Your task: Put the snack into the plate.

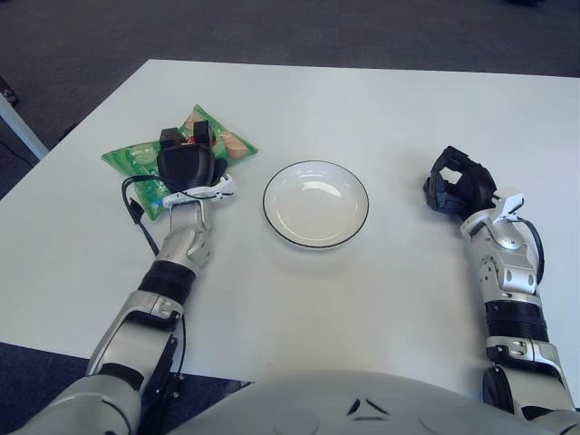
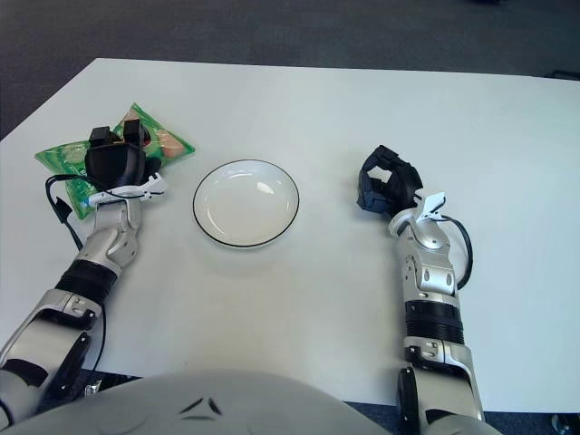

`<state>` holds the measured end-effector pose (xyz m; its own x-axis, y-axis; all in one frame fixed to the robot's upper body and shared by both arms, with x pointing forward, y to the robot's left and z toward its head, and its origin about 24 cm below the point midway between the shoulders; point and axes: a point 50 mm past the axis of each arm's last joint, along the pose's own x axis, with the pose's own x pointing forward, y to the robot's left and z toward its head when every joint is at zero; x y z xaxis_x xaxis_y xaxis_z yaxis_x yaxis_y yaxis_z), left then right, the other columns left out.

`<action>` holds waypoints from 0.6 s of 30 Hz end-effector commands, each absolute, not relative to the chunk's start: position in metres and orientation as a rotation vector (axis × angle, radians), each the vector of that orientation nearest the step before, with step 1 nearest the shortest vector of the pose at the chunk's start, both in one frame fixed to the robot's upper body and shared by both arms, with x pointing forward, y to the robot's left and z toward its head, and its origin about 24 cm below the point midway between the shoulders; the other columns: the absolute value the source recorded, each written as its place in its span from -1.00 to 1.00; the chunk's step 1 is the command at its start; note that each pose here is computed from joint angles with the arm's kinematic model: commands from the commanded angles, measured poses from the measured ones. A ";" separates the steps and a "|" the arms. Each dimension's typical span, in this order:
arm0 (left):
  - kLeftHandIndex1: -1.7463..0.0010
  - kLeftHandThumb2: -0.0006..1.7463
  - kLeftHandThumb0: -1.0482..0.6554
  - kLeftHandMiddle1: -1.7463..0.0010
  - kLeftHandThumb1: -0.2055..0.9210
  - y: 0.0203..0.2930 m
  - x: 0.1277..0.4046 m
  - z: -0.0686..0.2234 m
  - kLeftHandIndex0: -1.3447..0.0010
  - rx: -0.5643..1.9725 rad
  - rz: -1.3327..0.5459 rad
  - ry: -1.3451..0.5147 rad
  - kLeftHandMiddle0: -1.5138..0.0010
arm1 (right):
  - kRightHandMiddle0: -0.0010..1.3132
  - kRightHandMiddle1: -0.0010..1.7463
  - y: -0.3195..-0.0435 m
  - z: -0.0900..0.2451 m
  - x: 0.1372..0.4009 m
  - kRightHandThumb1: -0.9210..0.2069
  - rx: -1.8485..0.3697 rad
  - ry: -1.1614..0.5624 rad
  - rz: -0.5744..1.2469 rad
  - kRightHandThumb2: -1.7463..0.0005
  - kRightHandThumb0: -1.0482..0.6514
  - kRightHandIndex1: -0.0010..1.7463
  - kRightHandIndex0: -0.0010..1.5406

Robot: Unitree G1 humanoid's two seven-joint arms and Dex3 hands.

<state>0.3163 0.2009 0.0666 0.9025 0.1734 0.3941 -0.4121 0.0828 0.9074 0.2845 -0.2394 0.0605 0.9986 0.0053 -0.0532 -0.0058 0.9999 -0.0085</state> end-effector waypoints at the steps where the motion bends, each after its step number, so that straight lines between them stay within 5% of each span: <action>1: -1.00 0.90 0.23 -0.44 -0.88 0.213 0.293 0.018 -0.23 1.412 0.324 0.002 -0.40 | -0.12 1.00 -0.239 0.021 0.268 -0.01 0.035 0.251 0.000 -0.45 -0.32 1.00 0.67; 18: -1.00 0.90 0.23 -0.78 -0.71 0.223 0.292 0.043 -0.02 1.353 0.274 -0.105 -0.22 | -0.12 1.00 -0.239 0.021 0.267 -0.01 0.013 0.254 0.029 -0.45 -0.32 1.00 0.67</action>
